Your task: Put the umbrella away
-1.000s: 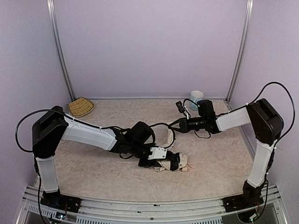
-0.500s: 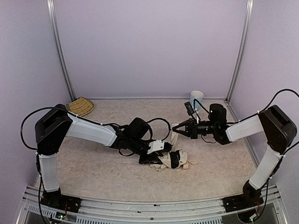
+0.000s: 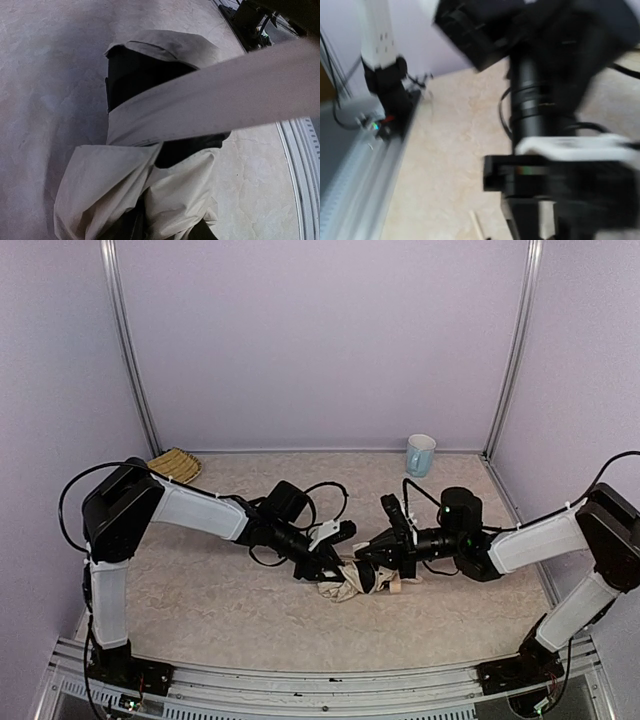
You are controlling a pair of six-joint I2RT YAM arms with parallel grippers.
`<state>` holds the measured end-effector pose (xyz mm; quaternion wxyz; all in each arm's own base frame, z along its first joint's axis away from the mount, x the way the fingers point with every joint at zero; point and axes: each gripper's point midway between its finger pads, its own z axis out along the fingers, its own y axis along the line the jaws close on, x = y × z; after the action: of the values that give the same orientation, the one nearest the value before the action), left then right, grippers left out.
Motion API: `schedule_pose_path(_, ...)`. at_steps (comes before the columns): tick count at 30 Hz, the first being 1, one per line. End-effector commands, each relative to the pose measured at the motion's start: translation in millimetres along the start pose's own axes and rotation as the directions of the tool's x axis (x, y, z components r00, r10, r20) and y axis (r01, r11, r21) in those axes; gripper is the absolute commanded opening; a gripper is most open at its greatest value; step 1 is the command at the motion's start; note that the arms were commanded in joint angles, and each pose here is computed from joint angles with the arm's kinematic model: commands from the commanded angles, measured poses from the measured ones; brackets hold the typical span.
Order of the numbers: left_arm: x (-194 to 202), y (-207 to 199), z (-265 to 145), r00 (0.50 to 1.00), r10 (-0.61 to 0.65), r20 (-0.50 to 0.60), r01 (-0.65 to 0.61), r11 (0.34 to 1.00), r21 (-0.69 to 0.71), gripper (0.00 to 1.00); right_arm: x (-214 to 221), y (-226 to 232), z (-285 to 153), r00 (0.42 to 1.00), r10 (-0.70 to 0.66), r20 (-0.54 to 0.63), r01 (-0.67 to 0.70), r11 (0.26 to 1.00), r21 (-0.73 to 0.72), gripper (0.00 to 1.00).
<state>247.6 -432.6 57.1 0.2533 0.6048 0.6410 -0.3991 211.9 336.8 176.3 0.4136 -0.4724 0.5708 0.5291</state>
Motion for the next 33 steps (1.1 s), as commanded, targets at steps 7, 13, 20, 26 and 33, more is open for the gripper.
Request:
schedule_pose_path(7, 61.2, 20.0, 3.7, 0.96, -0.235, -0.156, 0.235, 0.972, -0.015, 0.0, 3.5, 31.2, 23.2, 0.919, -0.381, -0.099, 0.389, 0.918, 0.082, 0.0)
schedule_pose_path(13, 54.7, 1.9, -5.0, 0.989, -0.081, -0.128, 0.075, 0.996, -0.048, 0.0, -33.1, -52.8, -37.9, 0.983, -0.178, 0.054, 0.143, 0.908, 0.393, 0.0)
schedule_pose_path(20, 56.7, -10.2, 13.8, 0.97, 0.073, -0.233, -0.09, 0.994, -0.062, 0.0, -20.3, -135.1, -18.2, 0.997, 0.01, 0.082, -0.045, 0.898, 0.437, 0.0)
schedule_pose_path(26, 58.0, -17.6, 21.9, 0.956, 0.118, -0.27, -0.133, 0.99, -0.039, 0.0, -44.9, -171.7, 5.3, 0.976, 0.116, 0.182, -0.177, 0.913, 0.367, 0.0)
schedule_pose_path(33, 50.5, 8.6, 10.5, 0.991, -0.066, -0.121, 0.062, 0.997, -0.034, 0.0, -61.8, -119.7, 19.1, 0.937, 0.174, 0.302, -0.237, 0.953, 0.188, 0.0)
